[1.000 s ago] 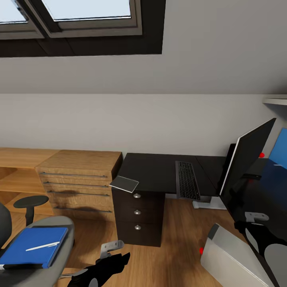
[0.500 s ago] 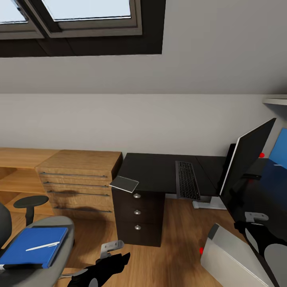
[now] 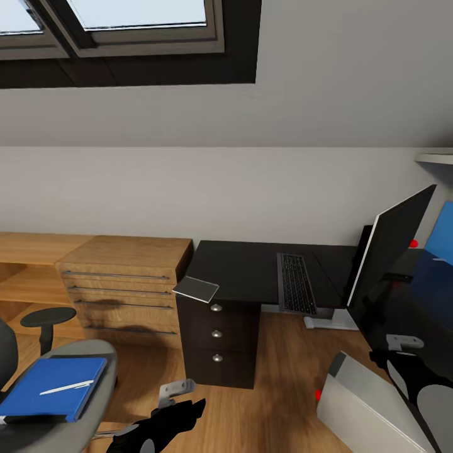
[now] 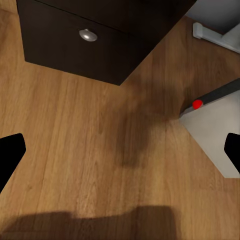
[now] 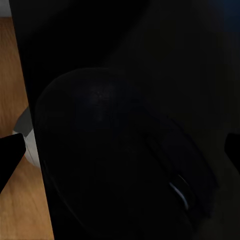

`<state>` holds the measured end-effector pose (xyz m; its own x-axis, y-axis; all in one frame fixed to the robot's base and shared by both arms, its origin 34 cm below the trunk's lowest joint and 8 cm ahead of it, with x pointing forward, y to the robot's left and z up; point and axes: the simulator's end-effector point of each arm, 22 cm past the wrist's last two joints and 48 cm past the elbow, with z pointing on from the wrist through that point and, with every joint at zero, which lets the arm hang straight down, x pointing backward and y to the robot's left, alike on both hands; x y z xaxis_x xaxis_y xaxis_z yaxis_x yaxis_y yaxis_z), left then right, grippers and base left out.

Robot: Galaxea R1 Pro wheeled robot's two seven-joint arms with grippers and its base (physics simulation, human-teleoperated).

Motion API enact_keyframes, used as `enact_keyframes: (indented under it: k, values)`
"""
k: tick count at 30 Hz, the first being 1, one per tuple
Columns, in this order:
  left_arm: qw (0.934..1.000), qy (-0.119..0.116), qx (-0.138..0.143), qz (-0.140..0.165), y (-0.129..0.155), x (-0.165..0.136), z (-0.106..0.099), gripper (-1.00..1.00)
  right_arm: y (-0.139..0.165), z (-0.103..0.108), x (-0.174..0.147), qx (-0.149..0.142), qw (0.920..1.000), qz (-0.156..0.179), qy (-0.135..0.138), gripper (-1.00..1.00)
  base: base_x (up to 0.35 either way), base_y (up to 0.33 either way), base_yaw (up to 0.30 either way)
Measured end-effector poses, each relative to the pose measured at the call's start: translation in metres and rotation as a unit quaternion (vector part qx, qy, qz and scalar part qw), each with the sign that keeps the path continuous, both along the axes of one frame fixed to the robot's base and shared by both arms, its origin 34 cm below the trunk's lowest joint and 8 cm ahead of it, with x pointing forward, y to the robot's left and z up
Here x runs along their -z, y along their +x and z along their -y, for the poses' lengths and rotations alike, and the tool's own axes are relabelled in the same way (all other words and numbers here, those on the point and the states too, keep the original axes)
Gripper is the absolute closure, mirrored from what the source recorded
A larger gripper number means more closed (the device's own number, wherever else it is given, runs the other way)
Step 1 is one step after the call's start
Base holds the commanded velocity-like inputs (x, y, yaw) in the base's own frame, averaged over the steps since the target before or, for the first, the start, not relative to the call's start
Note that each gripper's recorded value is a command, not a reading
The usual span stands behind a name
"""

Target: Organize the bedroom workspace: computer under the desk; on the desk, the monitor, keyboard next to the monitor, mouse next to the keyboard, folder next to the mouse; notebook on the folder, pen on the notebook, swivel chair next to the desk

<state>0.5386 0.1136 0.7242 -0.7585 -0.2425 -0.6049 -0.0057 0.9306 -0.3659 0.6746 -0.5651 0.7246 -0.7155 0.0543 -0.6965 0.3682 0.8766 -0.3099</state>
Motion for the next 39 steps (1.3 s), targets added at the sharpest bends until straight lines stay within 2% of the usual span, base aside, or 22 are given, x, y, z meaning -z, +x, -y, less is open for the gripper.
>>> enact_keyframes:
  k: [5, 6, 39]
  values:
    - [1.0000, -0.001, 0.000, 0.001, 0.0001, -0.0002, 0.0004, -1.00, 0.0002, -0.0002, -0.0001, 0.000, 1.0000, 0.000, 0.000, -1.00, 0.000, 0.000, 0.000]
    - [1.0000, -0.001, 0.000, 0.001, 0.0001, -0.0003, 0.0004, -1.00, 0.0002, -0.0004, 0.0000, -0.001, 1.0000, 0.000, 0.000, 1.00, 0.000, 0.000, 0.000]
    - [1.0000, 0.000, 0.000, 0.001, 0.0004, -0.0004, 0.0001, -1.00, 0.0019, -0.0009, -0.0016, -0.005, 1.0000, 0.000, -0.006, 1.00, 0.000, 0.000, 0.000]
